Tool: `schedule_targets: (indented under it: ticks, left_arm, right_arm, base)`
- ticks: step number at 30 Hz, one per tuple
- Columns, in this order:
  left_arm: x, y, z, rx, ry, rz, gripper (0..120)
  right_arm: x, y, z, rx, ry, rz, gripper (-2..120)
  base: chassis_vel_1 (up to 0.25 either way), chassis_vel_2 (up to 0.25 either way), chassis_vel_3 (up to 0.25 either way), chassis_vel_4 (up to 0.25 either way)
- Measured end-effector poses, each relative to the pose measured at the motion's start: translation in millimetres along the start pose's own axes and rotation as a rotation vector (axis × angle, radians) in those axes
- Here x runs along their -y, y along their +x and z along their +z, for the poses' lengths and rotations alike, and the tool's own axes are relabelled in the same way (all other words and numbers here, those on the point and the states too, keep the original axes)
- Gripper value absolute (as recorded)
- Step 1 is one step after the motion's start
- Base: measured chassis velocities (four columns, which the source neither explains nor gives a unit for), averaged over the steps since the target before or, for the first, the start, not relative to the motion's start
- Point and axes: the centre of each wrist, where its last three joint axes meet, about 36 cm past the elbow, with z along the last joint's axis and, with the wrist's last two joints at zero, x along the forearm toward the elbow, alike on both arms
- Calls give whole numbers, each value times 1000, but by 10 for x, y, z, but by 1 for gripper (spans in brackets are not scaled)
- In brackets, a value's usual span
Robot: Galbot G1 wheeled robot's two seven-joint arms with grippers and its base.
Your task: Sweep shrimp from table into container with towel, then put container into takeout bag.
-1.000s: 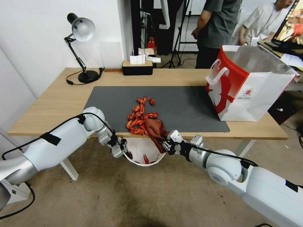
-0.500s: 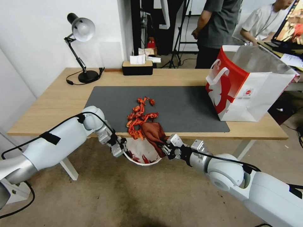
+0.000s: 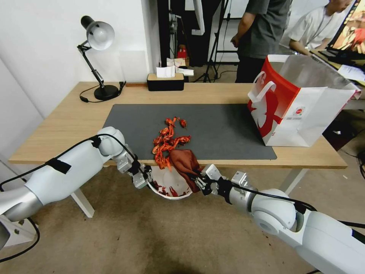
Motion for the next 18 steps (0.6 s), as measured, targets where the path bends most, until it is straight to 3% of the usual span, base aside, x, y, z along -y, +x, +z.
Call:
schedule_targets:
  ticks: [18]
  left_arm:
    - [-18,-1,-37,2,-8,4,0]
  right_arm:
    - [191,85,-258,101,-37,29,5]
  base:
    - [0,0,0,0]
